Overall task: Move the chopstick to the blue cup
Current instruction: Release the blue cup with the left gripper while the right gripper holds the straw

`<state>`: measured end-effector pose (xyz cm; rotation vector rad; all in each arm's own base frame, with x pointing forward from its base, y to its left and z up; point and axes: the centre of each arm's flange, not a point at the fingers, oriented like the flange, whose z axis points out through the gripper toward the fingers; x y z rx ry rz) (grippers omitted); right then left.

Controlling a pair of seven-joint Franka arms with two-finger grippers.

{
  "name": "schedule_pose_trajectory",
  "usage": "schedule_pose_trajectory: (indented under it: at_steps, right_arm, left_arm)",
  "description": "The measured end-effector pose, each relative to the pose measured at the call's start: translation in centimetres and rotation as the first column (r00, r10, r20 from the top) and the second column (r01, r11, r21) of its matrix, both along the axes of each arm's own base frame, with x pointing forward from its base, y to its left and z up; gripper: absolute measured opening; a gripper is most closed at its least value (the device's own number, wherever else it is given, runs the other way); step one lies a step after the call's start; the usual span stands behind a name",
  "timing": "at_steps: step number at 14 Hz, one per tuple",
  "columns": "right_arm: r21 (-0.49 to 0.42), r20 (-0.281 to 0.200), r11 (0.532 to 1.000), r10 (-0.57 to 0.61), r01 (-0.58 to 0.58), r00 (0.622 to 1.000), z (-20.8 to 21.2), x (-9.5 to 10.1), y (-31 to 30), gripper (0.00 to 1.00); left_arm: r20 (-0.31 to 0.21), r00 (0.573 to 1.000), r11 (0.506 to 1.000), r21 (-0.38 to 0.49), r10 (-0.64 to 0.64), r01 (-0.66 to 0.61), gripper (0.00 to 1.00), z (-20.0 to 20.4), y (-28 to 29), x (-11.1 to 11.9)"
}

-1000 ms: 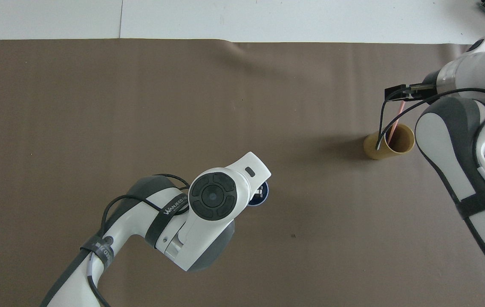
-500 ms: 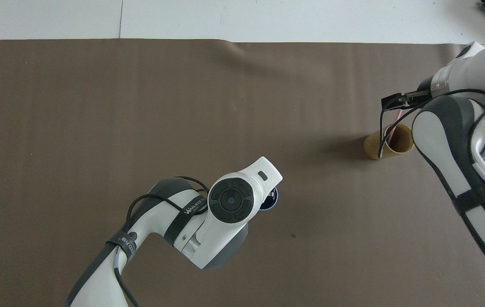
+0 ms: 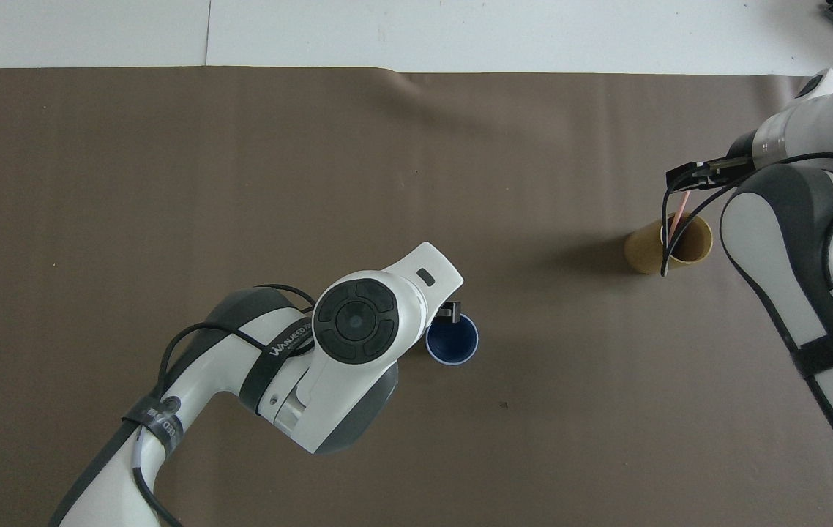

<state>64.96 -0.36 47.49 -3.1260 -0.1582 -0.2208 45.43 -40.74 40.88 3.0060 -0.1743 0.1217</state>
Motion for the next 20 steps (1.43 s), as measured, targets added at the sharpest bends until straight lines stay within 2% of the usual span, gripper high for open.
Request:
schedule_pose_trajectory:
  at_steps: [2, 5, 7, 9, 11, 13, 14, 15, 16, 18, 20]
  right_arm:
    - [0.001, 0.020, 1.000, 0.003, -0.003, 1.000, 0.2, 0.2, 0.2, 0.65]
    - [0.000, 0.029, 1.000, 0.002, -0.002, 1.000, 0.3, 0.3, 0.1, 0.59]
    - [0.000, 0.028, 1.000, 0.002, -0.002, 1.000, 0.1, 0.3, 0.1, 0.59]
    - [0.000, 0.031, 1.000, 0.001, -0.001, 1.000, -0.2, 0.4, 0.1, 0.54]
    - [0.000, 0.031, 1.000, 0.001, -0.001, 1.000, -0.4, 0.4, 0.1, 0.35]
    - [0.000, 0.031, 1.000, 0.001, -0.001, 1.000, -0.4, 0.4, 0.1, 0.33]
    - [0.000, 0.031, 1.000, 0.001, -0.001, 1.000, -0.4, 0.4, 0.1, 0.33]
    - [0.000, 0.031, 1.000, 0.001, -0.001, 1.000, -0.4, 0.4, 0.1, 0.27]
    - [0.000, 0.031, 1.000, 0.001, -0.001, 1.000, -0.4, 0.4, 0.1, 0.27]
    - [0.000, 0.031, 1.000, 0.000, 0.000, 1.000, -0.4, 0.4, 0.0, 0.18]
    - [0.000, 0.031, 1.000, -0.001, 0.001, 1.000, -0.4, 0.4, 0.0, 0.15]
  left_arm:
    - [-0.040, 0.999, 0.999, 0.035, -0.015, 0.017, 1.00, 2.1, 2.5, 0.2]
    - [-0.044, 0.999, 0.998, 0.049, -0.029, 0.031, 1.00, 5.6, 8.7, 2.5]
    - [-0.021, 0.999, 0.999, 0.044, -0.027, 0.028, 1.00, 7.7, 14.2, 4.9]
    - [0.023, 0.999, 0.999, 0.038, -0.037, 0.036, 1.00, 9.8, 20.1, 7.1]
    - [0.072, 0.996, 0.998, 0.041, -0.059, 0.056, 1.00, 12.0, 25.2, 9.2]
    - [0.085, 0.994, 0.997, 0.050, -0.069, 0.065, 1.00, 14.6, 28.6, 10.5]
    - [0.087, 0.994, 0.996, 0.053, -0.072, 0.068, 1.00, 16.1, 29.8, 10.8]
    - [0.090, 0.993, 0.996, 0.058, -0.072, 0.067, 1.00, 17.8, 31.2, 11.1]
    - [0.089, 0.993, 0.996, 0.062, -0.072, 0.066, 1.00, 19.1, 32.9, 11.3]
    - [0.068, 0.996, 0.996, 0.070, -0.065, 0.060, 1.00, 21.5, 36.0, 11.2]
    - [0.034, 0.999, 0.997, 0.071, -0.043, 0.040, 1.00, 23.6, 38.3, 10.5]
